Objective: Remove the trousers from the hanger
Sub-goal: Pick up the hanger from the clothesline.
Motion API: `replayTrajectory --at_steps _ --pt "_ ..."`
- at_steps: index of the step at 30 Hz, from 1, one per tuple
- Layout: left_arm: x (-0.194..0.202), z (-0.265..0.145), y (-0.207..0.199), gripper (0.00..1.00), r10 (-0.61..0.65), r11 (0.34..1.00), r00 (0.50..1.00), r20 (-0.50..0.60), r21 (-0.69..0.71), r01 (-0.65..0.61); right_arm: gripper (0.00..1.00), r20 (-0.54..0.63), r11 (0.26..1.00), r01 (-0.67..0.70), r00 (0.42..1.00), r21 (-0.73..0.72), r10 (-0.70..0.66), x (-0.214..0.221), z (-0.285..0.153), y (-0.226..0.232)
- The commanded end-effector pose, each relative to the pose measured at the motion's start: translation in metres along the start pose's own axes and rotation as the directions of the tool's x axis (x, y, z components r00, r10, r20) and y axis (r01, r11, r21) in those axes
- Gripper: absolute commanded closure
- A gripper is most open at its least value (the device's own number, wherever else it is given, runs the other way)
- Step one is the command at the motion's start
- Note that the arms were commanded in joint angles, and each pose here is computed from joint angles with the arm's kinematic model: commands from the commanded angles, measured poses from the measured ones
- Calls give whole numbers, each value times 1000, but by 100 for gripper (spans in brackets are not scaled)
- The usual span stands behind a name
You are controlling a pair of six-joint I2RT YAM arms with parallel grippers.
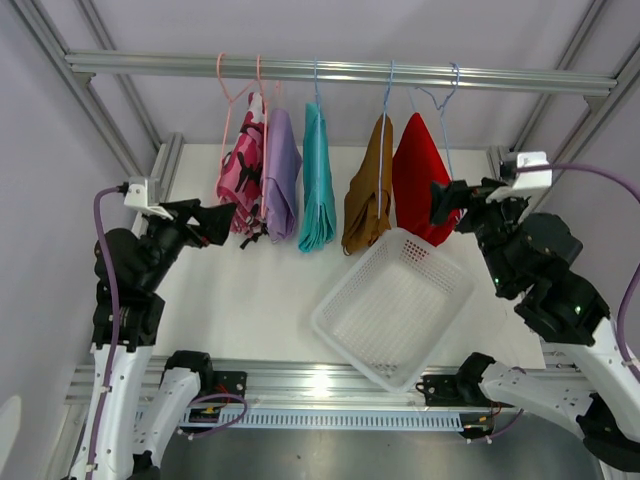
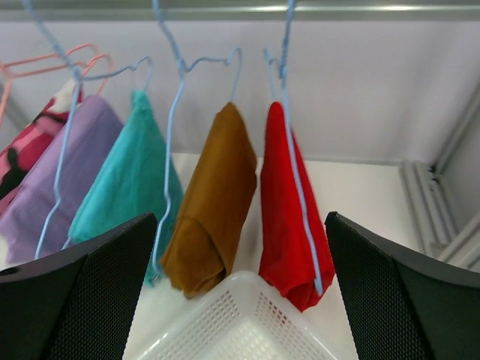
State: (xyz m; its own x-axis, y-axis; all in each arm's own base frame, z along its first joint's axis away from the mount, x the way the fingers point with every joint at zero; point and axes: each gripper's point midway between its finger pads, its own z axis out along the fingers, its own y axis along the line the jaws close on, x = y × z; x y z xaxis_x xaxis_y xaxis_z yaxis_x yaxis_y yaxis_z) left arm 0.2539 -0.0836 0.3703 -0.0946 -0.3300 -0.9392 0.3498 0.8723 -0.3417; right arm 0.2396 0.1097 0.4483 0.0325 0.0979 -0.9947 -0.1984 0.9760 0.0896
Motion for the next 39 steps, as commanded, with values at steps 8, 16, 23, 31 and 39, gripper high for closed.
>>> replayTrajectory --at_steps 8,16,23,31,39 --pt "1 6 6 1 -28 999 1000 -13 -28 28 1 -59 987 9 998 160 0 -14 46 -23" --pt "7 9 -1 1 -34 999 998 -43 23 35 1 -177 982 -131 972 132 154 24 94 -59" --pt "10 11 -6 1 -39 998 997 -60 55 42 3 -230 960 -273 940 -65 252 46 134 -41" --pt "15 14 -10 1 -44 995 996 -81 86 51 4 -270 922 -361 910 -141 315 72 161 -45" --pt "16 15 -15 1 -47 992 994 -94 116 58 7 -258 844 -446 889 -299 378 70 164 -31"
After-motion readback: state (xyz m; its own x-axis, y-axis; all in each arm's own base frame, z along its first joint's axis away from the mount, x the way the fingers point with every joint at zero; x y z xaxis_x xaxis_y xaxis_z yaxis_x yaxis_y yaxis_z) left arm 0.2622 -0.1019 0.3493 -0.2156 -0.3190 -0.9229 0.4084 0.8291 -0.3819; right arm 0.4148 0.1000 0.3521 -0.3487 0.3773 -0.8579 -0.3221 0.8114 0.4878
